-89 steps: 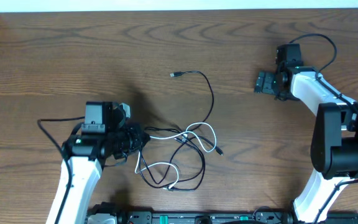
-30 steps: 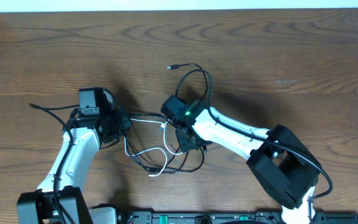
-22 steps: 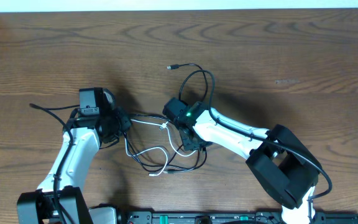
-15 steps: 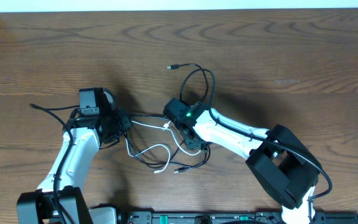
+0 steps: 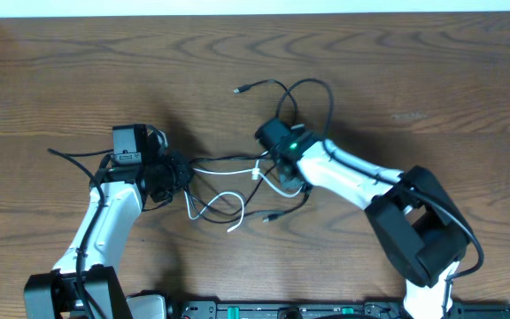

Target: Untangle cables

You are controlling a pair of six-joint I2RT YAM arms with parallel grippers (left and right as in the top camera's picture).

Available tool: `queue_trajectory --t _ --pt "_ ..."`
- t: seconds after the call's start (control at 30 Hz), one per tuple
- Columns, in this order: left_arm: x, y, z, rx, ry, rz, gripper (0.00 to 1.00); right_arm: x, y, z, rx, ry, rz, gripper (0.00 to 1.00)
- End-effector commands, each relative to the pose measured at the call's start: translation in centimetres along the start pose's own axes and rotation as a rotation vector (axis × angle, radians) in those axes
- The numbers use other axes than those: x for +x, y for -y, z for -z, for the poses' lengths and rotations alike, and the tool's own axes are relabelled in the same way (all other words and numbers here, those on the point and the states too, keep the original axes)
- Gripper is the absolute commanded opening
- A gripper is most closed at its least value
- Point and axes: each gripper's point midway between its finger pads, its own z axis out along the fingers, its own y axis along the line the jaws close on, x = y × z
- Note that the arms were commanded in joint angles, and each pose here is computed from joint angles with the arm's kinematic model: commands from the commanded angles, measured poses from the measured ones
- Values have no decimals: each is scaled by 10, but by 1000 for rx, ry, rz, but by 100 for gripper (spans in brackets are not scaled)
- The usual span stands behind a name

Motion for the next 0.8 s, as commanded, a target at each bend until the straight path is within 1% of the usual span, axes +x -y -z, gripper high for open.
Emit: queue_trajectory --t 0.0,0.13,0.47,0.6,0.77 --pt "1 2 -1 22 -11 -4 8 -17 19 -5 4 38 -34 1" --pt "0 4 -1 31 -9 -3 8 -46 18 -7 -59 127 -60 1" --pt "0 5 -1 32 -6 -2 8 -104 8 7 -127 361 -106 1" --pt "0 5 -1 32 -6 -2 8 -118 9 13 -125 426 -125 1" --pt "-1 5 -1 33 -3 -3 8 -127 7 18 -131 468 -100 1"
